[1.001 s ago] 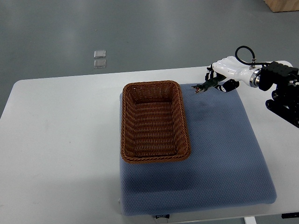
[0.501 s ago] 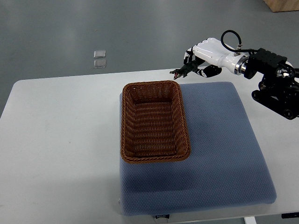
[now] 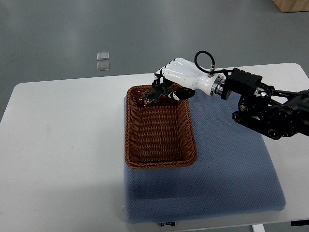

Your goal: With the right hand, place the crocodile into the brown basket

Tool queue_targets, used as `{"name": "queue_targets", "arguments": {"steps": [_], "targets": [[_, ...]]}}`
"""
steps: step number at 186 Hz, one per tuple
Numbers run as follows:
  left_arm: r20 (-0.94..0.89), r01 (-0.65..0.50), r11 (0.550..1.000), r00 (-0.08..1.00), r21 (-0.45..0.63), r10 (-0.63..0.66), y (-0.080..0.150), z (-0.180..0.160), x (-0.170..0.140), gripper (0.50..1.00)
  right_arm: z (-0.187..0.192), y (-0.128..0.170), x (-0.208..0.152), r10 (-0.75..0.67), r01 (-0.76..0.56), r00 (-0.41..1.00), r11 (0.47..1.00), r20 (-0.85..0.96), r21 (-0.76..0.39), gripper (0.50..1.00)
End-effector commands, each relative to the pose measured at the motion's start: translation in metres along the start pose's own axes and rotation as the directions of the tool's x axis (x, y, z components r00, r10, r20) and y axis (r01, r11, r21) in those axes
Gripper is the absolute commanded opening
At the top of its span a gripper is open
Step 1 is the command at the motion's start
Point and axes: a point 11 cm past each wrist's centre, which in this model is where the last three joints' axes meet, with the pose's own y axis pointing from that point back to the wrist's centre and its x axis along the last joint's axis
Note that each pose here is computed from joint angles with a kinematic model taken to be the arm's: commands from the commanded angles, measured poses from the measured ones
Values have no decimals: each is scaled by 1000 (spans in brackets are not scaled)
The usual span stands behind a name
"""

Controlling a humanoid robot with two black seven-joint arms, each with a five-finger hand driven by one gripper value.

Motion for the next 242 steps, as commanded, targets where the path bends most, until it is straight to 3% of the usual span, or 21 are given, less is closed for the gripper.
{"name": "queue_targets", "arguments": {"steps": [1,34,63,86,147,195,242], "targets": [[-1,0,1000,1000,0,0,0,0,0,1000,-1,3,-11,-17,17,1000,1000,17,-2,578],[1,0,1000,1000,0,0,0,0,0,1000,-4,10,-31,-55,55,997,998,54,12,658],[0,0,1000,1000,0,0,0,0,0,1000,-5,13,-38,-60,60,996,998,66,11,821],[-1,0,1000,1000,0,0,0,0,0,1000,-4,14,-38,-58,58,996,998,67,8,887],[1,0,1000,1000,0,0,0,0,0,1000,15,24,-22,9,-5,997,999,83,-52,899],[-1,0,1000,1000,0,0,0,0,0,1000,43,36,5,174,-125,947,974,272,-188,911],[1,0,1000,1000,0,0,0,0,0,1000,81,58,22,331,-166,785,927,524,-337,911]]}}
